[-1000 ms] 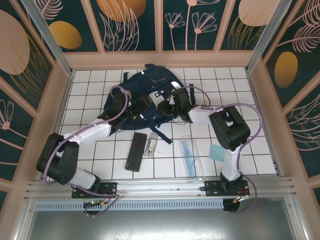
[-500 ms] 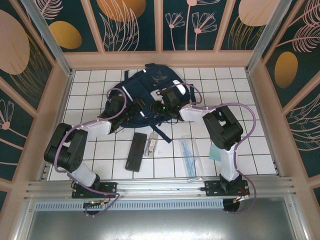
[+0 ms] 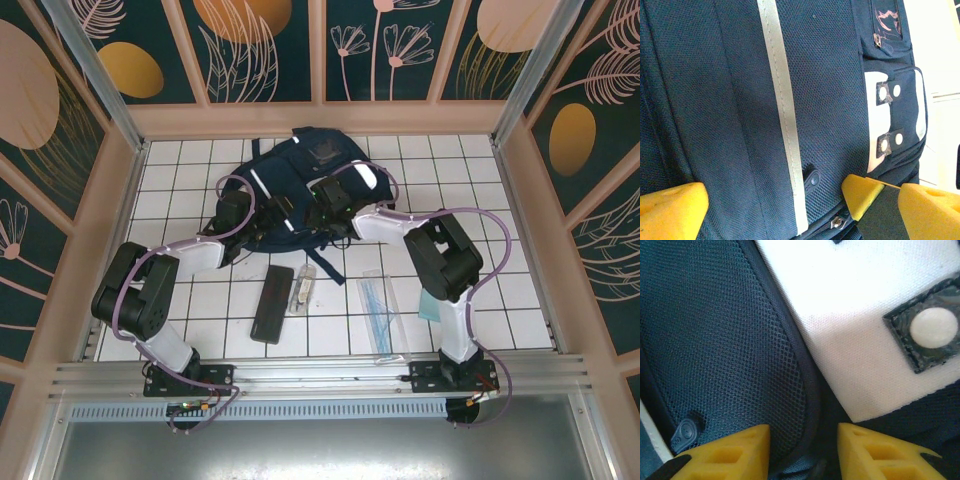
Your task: Pack books, pencil case, and school supplies into a backpack
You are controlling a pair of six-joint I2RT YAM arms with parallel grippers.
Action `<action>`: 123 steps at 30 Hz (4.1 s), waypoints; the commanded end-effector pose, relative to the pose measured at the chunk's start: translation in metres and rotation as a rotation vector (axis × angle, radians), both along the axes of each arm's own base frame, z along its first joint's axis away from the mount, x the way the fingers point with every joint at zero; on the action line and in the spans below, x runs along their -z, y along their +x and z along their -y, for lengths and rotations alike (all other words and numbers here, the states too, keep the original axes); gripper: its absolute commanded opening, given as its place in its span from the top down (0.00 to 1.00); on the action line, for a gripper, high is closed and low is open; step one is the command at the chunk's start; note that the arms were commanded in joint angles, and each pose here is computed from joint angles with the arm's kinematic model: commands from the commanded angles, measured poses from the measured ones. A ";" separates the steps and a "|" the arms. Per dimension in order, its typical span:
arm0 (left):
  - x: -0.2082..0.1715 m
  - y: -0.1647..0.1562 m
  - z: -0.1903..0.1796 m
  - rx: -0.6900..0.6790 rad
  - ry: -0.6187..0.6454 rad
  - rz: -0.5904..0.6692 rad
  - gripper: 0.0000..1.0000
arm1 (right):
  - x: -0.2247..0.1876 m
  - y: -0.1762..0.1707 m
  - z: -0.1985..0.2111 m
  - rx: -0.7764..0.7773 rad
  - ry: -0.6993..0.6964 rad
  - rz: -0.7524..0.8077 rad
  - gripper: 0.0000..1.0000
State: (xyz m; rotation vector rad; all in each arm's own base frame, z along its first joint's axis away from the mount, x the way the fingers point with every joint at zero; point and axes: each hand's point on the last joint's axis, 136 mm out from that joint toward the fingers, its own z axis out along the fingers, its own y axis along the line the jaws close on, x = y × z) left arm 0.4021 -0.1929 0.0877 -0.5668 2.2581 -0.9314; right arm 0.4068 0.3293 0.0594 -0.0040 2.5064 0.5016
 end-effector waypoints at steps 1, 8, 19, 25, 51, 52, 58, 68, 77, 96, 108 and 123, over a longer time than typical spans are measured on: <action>0.041 -0.023 -0.003 0.007 0.012 -0.152 0.02 | 0.019 -0.006 0.033 0.051 -0.226 -0.034 0.58; 0.037 -0.022 0.000 0.000 -0.018 -0.142 0.02 | 0.036 -0.019 -0.004 -0.088 -0.084 -0.116 0.57; 0.037 -0.023 0.000 -0.002 -0.037 -0.139 0.02 | 0.051 -0.017 -0.007 -0.073 0.200 -0.213 0.80; 0.040 -0.020 0.004 -0.008 -0.069 -0.142 0.03 | 0.024 -0.021 0.005 -0.077 0.243 -0.161 0.92; 0.034 -0.007 0.013 -0.037 -0.121 -0.108 0.02 | 0.007 -0.057 -0.001 -0.230 0.288 -0.180 0.85; 0.034 -0.007 0.014 -0.036 -0.125 -0.108 0.02 | 0.010 -0.056 0.001 -0.220 0.277 -0.180 0.88; 0.029 -0.005 0.016 -0.040 -0.137 -0.098 0.02 | 0.018 -0.051 0.015 -0.152 0.226 -0.176 1.00; 0.029 -0.003 0.027 -0.048 -0.167 -0.091 0.02 | -0.010 -0.087 -0.026 -0.340 0.349 -0.240 1.00; 0.028 -0.005 0.046 -0.022 -0.209 -0.094 0.02 | -0.012 -0.066 -0.049 -0.322 0.291 -0.118 1.00; -0.042 0.008 -0.018 -0.112 0.085 0.074 0.01 | -0.068 -0.049 -0.103 -0.365 0.393 -0.055 0.74; -0.025 -0.009 -0.008 0.071 0.182 0.017 0.11 | -0.067 -0.016 0.034 -0.008 0.161 0.009 0.57; 0.000 -0.036 0.007 0.405 0.425 -0.117 0.42 | -0.008 -0.019 0.194 0.407 0.132 -0.085 0.39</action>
